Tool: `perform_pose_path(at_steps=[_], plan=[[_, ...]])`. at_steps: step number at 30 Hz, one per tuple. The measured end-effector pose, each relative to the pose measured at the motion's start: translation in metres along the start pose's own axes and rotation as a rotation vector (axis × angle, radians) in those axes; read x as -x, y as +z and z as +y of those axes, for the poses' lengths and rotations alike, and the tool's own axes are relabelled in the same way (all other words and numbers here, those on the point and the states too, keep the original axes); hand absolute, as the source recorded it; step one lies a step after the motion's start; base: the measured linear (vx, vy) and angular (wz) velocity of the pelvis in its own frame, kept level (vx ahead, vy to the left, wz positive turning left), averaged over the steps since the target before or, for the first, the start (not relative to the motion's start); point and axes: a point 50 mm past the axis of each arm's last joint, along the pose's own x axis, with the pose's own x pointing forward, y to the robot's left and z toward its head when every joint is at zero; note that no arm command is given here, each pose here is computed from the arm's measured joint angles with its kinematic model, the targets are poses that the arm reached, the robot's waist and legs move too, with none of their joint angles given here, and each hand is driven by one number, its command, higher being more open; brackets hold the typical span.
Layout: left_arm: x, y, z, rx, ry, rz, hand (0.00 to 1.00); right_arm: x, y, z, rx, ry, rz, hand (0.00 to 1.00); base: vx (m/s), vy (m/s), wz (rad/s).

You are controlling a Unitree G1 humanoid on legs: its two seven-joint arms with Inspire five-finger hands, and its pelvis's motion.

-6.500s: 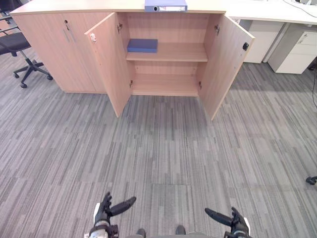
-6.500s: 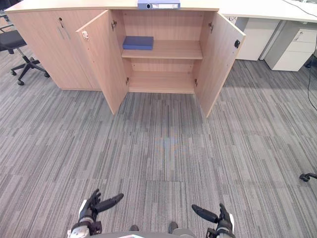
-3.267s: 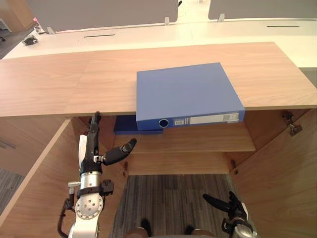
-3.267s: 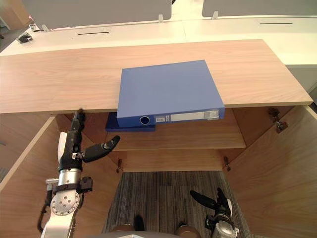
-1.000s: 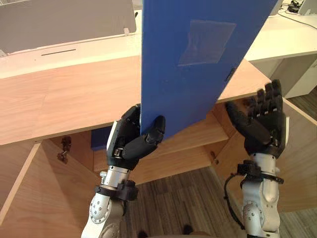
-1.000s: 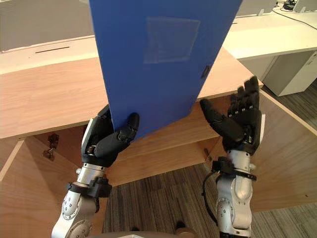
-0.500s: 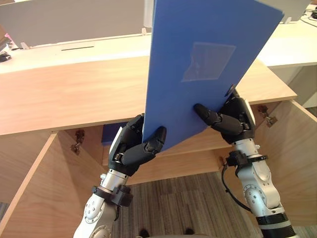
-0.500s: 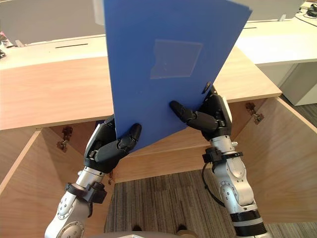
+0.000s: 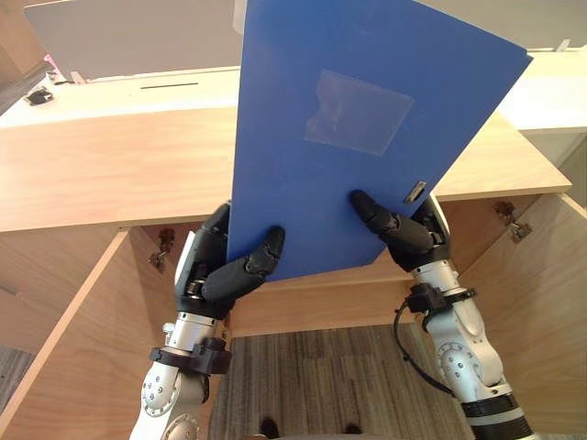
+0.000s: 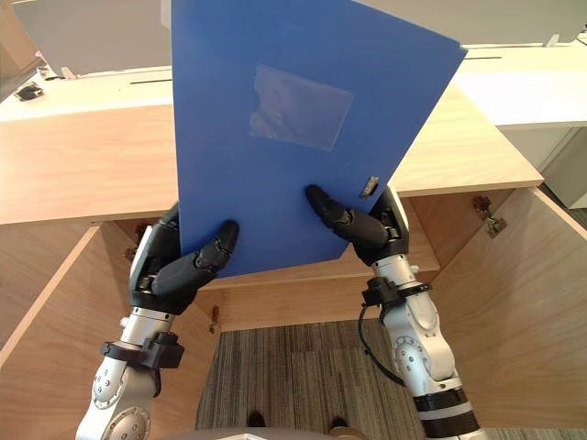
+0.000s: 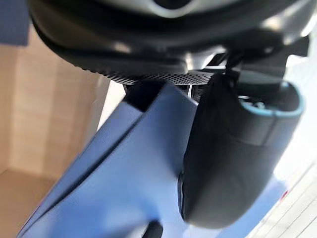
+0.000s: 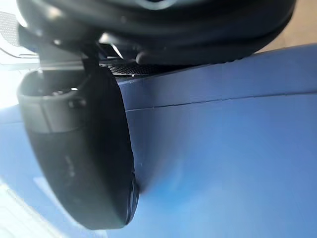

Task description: Walk over to the cabinet, pick up the folder, carry it to the office cabinet, place the folder inside the office cabinet, then close the office cabinet door

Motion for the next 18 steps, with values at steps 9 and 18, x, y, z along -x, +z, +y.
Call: perform_pose_path(at_steps=[9, 18], plan=[[0.038, -0.022, 0.067, -0.156, 0.470, 0.093, 1.00, 0.000, 0.025, -0.004, 0.055, -0.069, -0.156, 0.00, -0.02, -0.006, 0.08], [0.100, -0.078, 0.096, -0.256, 0.697, 0.468, 1.00, 0.006, 0.031, -0.003, 0.136, -0.084, -0.179, 0.00, 0.00, -0.010, 0.04]])
